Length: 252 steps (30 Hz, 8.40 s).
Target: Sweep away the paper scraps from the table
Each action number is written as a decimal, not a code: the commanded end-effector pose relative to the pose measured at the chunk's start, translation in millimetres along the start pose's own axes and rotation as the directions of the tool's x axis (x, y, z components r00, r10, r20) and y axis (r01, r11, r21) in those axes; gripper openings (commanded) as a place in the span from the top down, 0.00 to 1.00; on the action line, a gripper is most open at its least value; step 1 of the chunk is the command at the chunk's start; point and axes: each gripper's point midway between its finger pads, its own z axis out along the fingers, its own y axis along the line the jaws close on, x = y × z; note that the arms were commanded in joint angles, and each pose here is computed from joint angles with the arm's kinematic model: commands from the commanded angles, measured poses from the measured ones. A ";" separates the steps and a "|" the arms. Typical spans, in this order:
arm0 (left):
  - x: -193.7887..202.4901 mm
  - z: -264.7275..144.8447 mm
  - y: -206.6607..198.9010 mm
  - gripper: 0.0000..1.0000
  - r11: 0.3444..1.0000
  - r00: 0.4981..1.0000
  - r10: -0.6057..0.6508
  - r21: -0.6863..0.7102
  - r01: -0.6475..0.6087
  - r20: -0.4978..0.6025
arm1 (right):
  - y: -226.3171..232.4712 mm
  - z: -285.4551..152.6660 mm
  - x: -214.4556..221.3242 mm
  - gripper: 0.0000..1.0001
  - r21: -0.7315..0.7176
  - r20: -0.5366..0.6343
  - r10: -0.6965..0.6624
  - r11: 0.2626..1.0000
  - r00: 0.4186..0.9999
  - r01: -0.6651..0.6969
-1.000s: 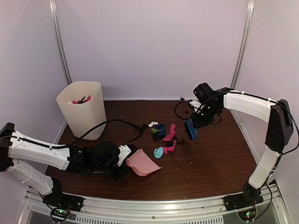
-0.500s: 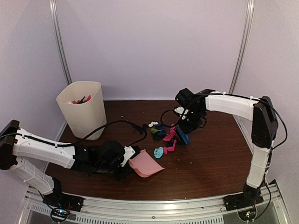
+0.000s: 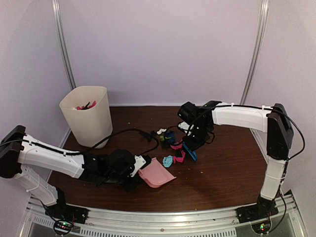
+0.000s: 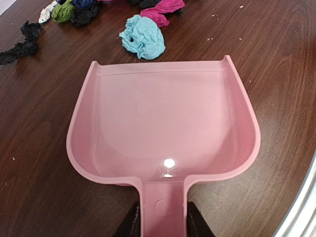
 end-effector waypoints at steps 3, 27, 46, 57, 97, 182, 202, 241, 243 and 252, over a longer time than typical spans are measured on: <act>-9.4 3.8 -6.9 1.00 0.999 0.999 0.043 0.027 -0.044 0.029 | 33.2 1.8 19.2 1.00 -0.079 -0.036 -0.014 0.997 0.999 0.011; 13.3 -4.1 -6.7 1.00 0.997 0.999 0.042 0.057 -0.043 0.018 | 97.1 -5.7 21.5 1.00 -0.174 0.014 -0.031 0.984 0.999 0.033; 21.3 -13.7 -8.7 1.00 0.996 0.998 0.009 0.092 -0.014 0.057 | 81.2 -84.3 -11.9 1.00 -0.075 0.151 0.026 0.997 0.988 -0.015; 23.7 -12.6 -8.6 1.00 0.996 0.998 0.006 0.093 -0.012 0.056 | 65.5 -75.0 15.6 1.00 -0.015 0.092 0.051 0.999 0.994 -0.050; 33.0 -9.7 3.5 1.00 0.998 0.998 -0.065 0.023 0.065 0.003 | 79.9 -46.2 -96.2 1.00 0.086 0.429 -0.372 0.924 0.823 0.372; 27.8 5.1 -16.6 1.00 0.988 0.995 0.096 0.118 -0.097 0.013 | 128.3 -10.2 29.2 1.00 -0.349 0.143 -0.142 0.919 0.979 0.184; 11.0 5.3 -17.5 1.00 0.986 0.983 0.108 0.111 -0.125 0.151 | 140.4 -40.7 27.2 1.00 -0.398 0.163 -0.085 0.906 0.983 0.144; -86.8 -94.4 2.6 1.00 0.993 0.822 0.101 -0.009 -0.115 0.561 | 58.2 -251.0 -28.7 1.00 -0.235 0.531 0.126 0.972 0.838 0.003; -90.1 -97.0 3.1 1.00 0.994 0.816 0.100 -0.013 -0.113 0.569 | 55.0 -253.1 -29.4 1.00 -0.231 0.539 0.136 0.973 0.831 -0.009; -106.9 -113.4 7.5 1.00 0.995 0.801 0.100 -0.037 -0.097 0.590 | 12.0 -265.0 -34.6 1.00 -0.155 0.609 0.238 0.971 0.756 -0.181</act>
